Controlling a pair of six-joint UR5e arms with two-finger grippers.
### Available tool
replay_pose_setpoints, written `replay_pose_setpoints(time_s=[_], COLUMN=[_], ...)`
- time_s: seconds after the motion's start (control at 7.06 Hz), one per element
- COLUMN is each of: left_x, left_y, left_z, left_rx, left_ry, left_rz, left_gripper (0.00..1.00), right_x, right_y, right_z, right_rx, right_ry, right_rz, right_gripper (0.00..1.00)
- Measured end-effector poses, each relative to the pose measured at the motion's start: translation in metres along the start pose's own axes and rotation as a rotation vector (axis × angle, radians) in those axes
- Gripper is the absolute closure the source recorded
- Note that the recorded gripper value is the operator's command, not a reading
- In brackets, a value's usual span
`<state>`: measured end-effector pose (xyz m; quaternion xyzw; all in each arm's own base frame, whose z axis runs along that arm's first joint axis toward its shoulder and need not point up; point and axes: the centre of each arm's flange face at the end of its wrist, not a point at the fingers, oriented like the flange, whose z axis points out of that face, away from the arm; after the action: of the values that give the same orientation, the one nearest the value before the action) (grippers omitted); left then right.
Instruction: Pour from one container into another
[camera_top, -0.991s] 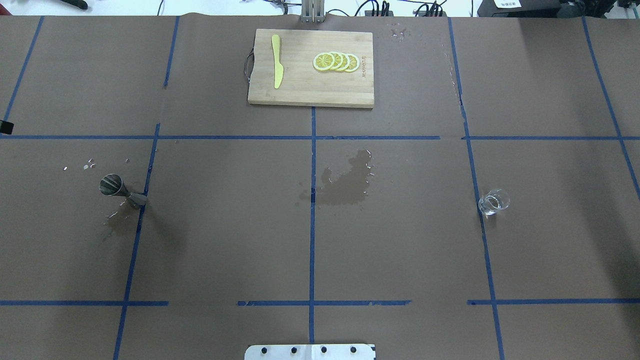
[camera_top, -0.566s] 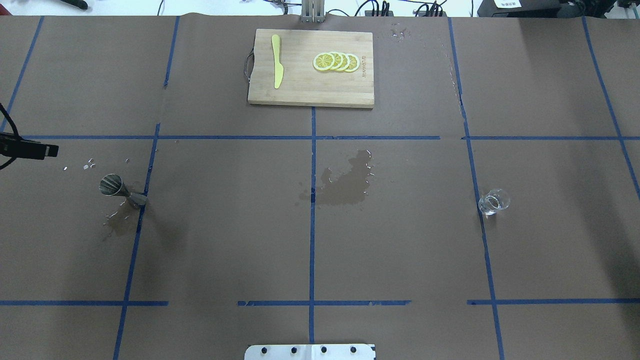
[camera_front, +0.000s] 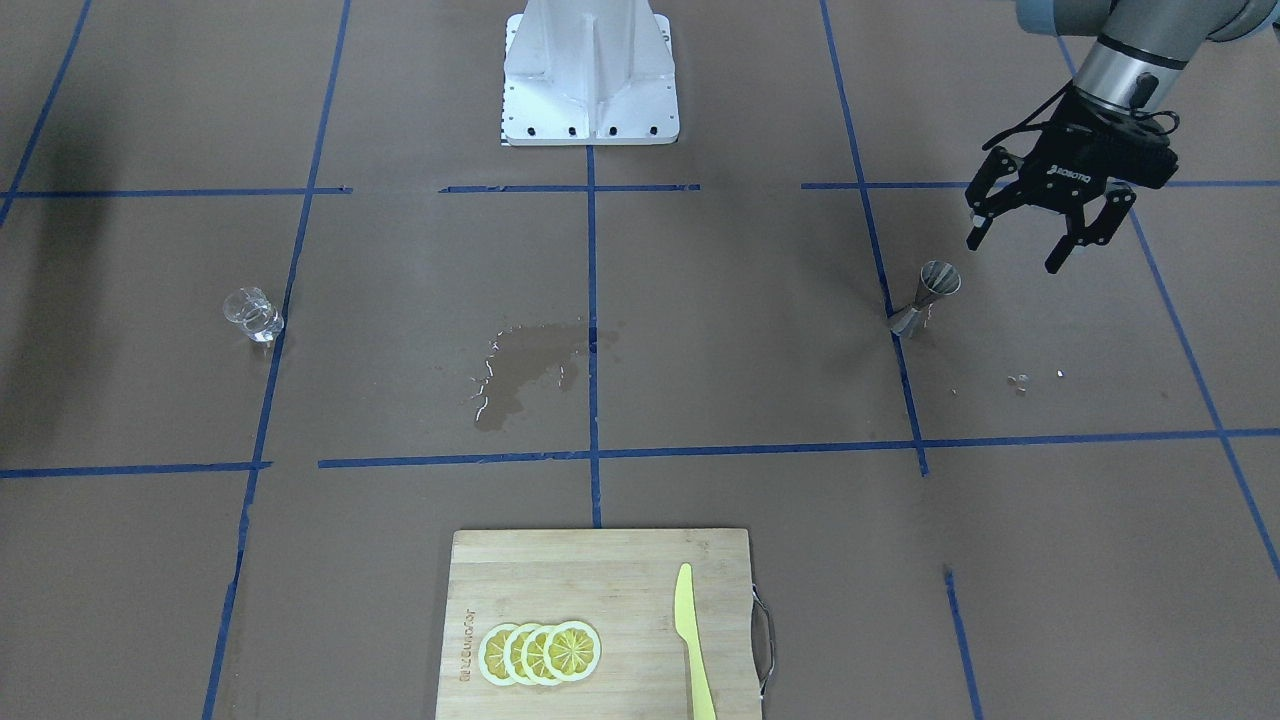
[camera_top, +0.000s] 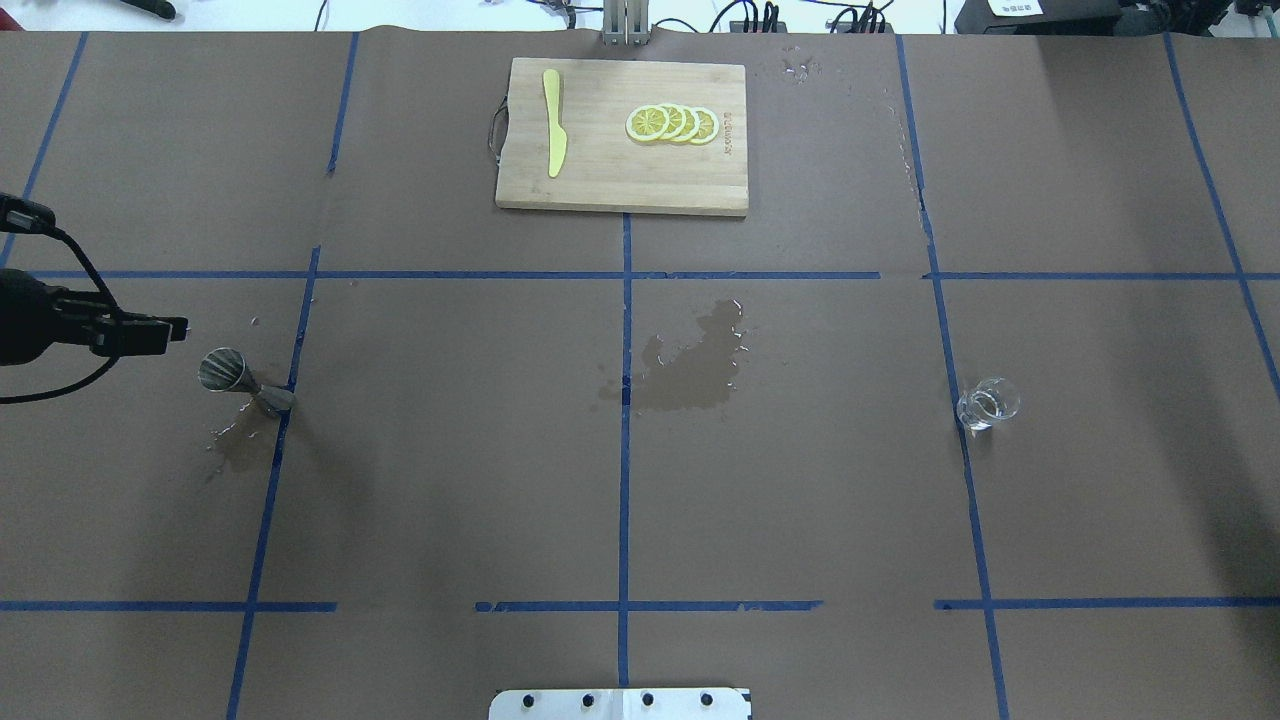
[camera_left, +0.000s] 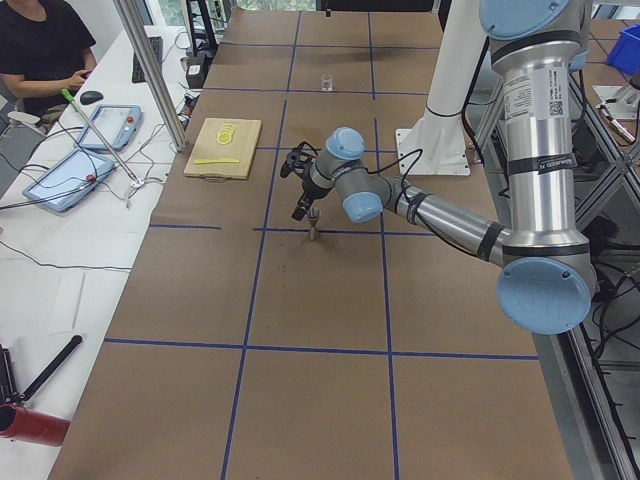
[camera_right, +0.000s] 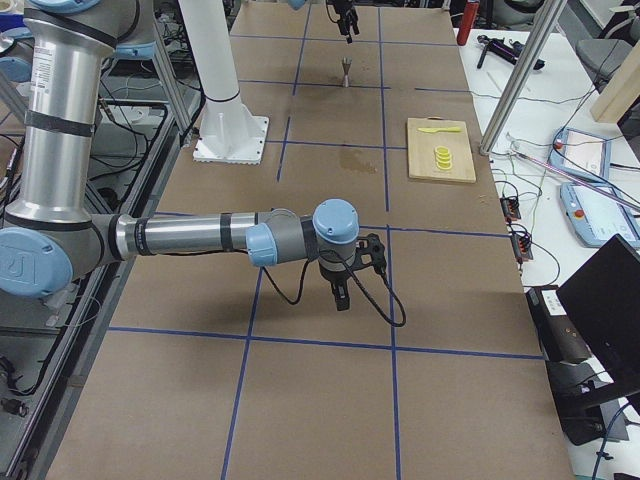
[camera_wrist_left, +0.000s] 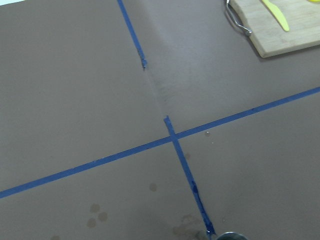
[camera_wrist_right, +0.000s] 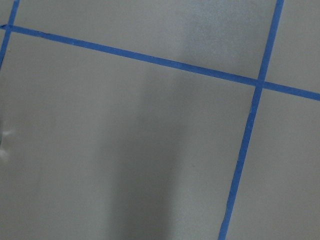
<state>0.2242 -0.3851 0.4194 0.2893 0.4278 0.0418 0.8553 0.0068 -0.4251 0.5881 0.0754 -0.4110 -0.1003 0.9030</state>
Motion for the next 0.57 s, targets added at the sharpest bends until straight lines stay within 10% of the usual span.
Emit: replay_pose_setpoints(time_s=[0.57], left_x=[0.042], left_y=[0.072], left_z=[0.021], left_rx=[0.284], left_ry=[-0.067], left_rz=[-0.040], left_gripper=[0.01], right_x=[-0.007], right_y=[-0.011], right_z=[-0.007], right_rx=[0.018], right_ry=[0.004], right_rz=[-0.022], right_gripper=[0.00])
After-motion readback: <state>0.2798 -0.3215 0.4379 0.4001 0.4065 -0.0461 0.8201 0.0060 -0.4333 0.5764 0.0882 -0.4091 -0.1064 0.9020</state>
